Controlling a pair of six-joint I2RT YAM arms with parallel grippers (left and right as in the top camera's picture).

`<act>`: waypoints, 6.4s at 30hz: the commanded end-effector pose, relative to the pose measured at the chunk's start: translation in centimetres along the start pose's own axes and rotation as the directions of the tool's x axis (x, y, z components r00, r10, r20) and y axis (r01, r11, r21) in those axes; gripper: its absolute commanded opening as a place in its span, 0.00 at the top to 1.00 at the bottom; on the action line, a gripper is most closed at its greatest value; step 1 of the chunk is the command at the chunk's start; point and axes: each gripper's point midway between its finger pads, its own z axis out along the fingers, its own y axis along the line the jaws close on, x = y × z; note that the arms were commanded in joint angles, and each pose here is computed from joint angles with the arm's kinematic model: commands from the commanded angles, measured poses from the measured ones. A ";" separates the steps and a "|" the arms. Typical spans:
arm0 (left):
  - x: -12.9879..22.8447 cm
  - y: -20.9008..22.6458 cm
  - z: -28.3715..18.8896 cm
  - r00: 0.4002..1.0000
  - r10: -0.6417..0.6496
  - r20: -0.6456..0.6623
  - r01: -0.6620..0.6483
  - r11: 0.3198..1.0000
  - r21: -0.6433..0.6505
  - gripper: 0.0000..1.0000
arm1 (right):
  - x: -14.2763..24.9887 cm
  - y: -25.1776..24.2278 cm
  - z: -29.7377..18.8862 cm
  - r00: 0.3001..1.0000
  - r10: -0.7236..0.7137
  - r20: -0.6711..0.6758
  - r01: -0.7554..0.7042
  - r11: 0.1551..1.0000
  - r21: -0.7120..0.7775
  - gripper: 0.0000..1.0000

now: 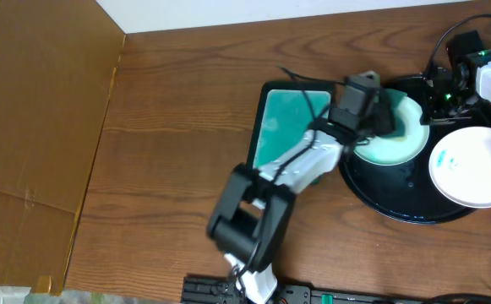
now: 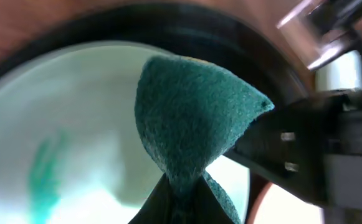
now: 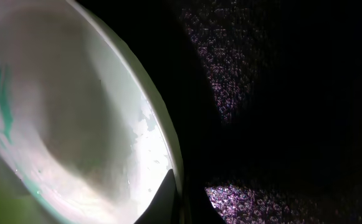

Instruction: Clean dirty plates on tray and stack at the side

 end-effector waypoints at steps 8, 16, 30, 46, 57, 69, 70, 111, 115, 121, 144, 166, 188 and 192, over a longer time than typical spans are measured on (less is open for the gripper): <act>0.6 9.7 1.0 0.993 0.008 0.114 0.043 0.896 -0.441 0.93 | 0.5 -0.8 0.9 0.999 -0.024 -0.028 0.025 0.998 0.057 0.99; -1.7 13.0 -1.8 0.981 0.178 0.080 -0.097 0.799 -0.594 0.93 | 0.7 -0.9 0.9 0.999 -0.021 -0.035 0.023 0.998 0.059 0.99; -2.6 2.4 -3.7 0.997 -0.027 0.075 0.036 0.992 -0.122 0.93 | 1.2 -0.9 0.9 0.998 -0.020 -0.057 0.024 0.998 0.061 0.99; -1.0 8.7 1.3 0.996 0.053 0.068 -0.027 0.942 -0.334 0.93 | 1.2 -1.6 0.8 0.998 -0.019 -0.054 0.024 0.995 0.098 0.99; -5.1 12.0 -3.0 0.967 0.221 0.127 -0.122 0.838 -0.531 0.93 | 1.3 -1.5 0.8 0.998 -0.019 -0.060 0.025 0.995 0.098 0.99; -10.4 5.6 -12.9 0.908 0.233 0.347 -0.069 0.902 -0.425 0.93 | 0.7 -0.1 0.2 0.999 -0.036 -0.030 0.037 0.999 0.034 0.99; -10.4 5.5 -13.3 0.907 0.233 0.350 -0.068 0.903 -0.425 0.93 | 0.5 0.0 -0.2 0.999 -0.045 -0.021 0.045 0.998 0.038 0.99; -8.4 21.0 -20.6 0.972 -0.015 0.236 0.175 0.716 -0.676 0.93 | -2.8 15.3 -25.0 0.668 -0.723 -0.173 0.176 -0.072 0.982 0.99; -8.4 21.1 -20.6 0.972 -0.016 0.233 0.174 0.715 -0.677 0.93 | -3.4 14.0 -23.4 0.665 -0.738 -0.112 0.218 0.048 0.975 0.99; -8.4 21.1 -20.6 0.972 -0.016 0.233 0.175 0.715 -0.677 0.93 | -4.6 9.8 -20.4 0.708 -0.704 0.051 0.294 0.360 0.885 0.99; -8.5 20.8 -20.3 0.972 -0.018 0.235 0.174 0.730 -0.661 0.92 | -4.0 -2.9 -24.5 0.810 -0.152 0.567 0.202 0.979 -0.026 0.99; -8.5 20.8 -20.2 0.972 -0.019 0.234 0.173 0.729 -0.662 0.93 | -4.7 11.0 -27.0 0.682 -0.646 -0.342 0.284 -0.197 0.938 0.99; -8.4 20.8 -20.2 0.973 -0.020 0.231 0.172 0.728 -0.663 0.93 | -3.7 13.4 -26.7 0.653 -0.642 -0.402 0.304 -0.265 0.915 0.99; -8.4 20.8 -20.2 0.973 -0.020 0.231 0.173 0.728 -0.663 0.93 | -4.9 11.0 -23.6 0.639 -0.733 -0.233 0.337 -0.005 0.942 0.99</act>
